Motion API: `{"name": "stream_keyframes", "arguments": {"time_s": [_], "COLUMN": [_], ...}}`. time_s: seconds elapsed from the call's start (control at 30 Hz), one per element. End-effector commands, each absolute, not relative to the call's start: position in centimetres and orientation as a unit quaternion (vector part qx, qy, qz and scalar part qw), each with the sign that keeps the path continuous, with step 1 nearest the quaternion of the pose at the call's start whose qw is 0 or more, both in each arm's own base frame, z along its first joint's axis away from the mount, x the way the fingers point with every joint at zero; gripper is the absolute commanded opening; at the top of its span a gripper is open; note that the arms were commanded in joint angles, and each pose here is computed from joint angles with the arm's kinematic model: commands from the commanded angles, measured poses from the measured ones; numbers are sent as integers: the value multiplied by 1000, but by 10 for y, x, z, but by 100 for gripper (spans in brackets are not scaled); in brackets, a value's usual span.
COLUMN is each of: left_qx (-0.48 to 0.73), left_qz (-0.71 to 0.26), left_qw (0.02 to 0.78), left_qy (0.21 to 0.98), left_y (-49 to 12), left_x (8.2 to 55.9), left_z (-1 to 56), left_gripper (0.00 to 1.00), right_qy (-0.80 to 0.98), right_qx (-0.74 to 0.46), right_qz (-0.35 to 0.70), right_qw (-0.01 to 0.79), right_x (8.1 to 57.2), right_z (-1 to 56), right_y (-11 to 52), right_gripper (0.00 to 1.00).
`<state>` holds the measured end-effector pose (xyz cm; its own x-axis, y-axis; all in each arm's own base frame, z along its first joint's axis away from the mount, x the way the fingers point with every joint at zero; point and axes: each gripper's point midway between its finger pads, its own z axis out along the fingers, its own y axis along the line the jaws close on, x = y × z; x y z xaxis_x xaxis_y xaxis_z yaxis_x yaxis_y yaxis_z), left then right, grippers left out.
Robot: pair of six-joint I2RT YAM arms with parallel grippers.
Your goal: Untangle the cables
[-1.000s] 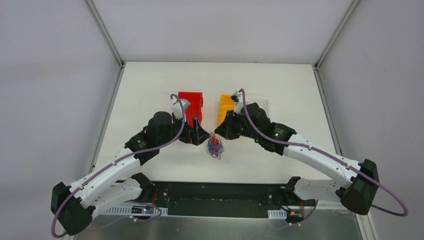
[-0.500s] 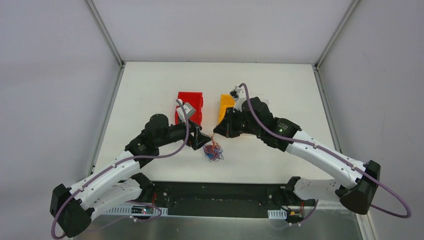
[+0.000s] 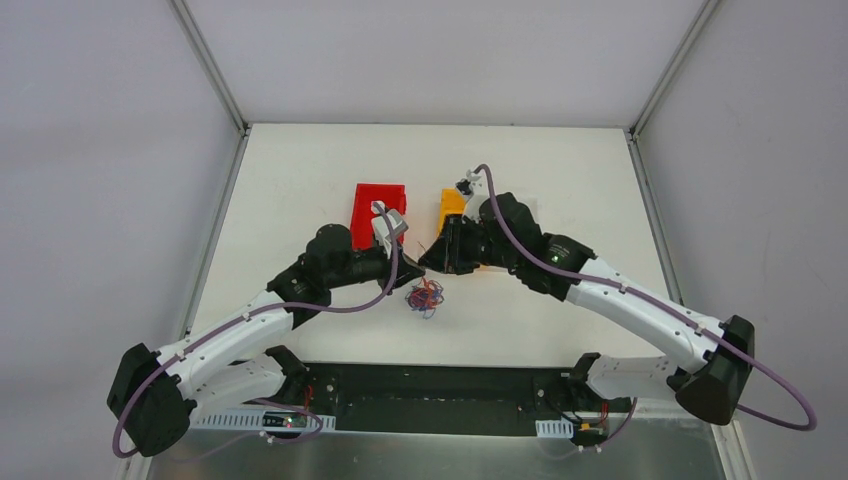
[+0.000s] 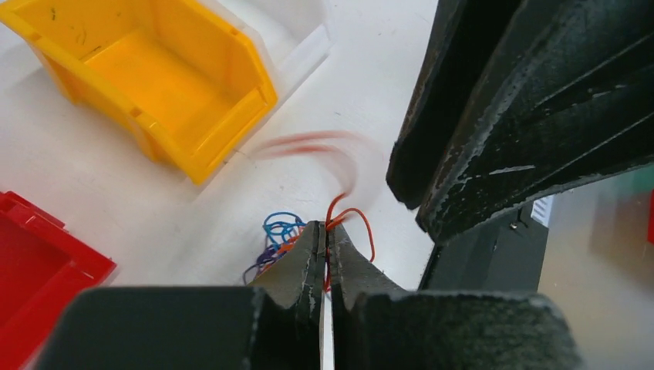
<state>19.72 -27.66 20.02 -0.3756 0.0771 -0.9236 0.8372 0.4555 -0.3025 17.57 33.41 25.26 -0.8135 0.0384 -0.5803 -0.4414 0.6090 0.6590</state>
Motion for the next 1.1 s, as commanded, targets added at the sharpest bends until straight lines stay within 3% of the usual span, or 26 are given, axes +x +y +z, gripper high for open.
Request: {"name": "stream_keyframes", "arguments": {"time_s": [0.0,0.07,0.1,0.3,0.57,0.77,0.8,0.97,1.07], "left_qx": [311,302,298,294,296,285,283,219,132], "left_qz": [-410,-415,-417,-441,-475,-486,-488,-475,-425], "left_qw": [491,493,495,497,488,489,490,503,507], "left_qy": [703,703,701,687,670,666,665,688,738], "left_y": [-278,-277,-277,-281,-289,-291,-291,-283,-258], "left_x": [205,204,204,199,192,192,193,209,238], "left_z": [223,225,227,246,274,288,291,304,300], "left_gripper": [0,0,0,0,0,0,0,0,0], "right_qy": [835,833,832,818,819,807,810,826,834], "right_qx": [-87,-68,-54,-45,-137,-197,-195,-143,-113], "right_qz": [433,417,402,385,425,404,390,337,325], "right_qw": [329,356,378,425,360,382,392,429,432], "right_x": [182,186,192,190,165,163,169,197,201], "right_z": [262,256,252,216,177,176,175,164,154], "right_y": [318,302,291,258,294,327,329,326,317], "right_gripper": [51,82,85,84,77,76,74,45,20]}}
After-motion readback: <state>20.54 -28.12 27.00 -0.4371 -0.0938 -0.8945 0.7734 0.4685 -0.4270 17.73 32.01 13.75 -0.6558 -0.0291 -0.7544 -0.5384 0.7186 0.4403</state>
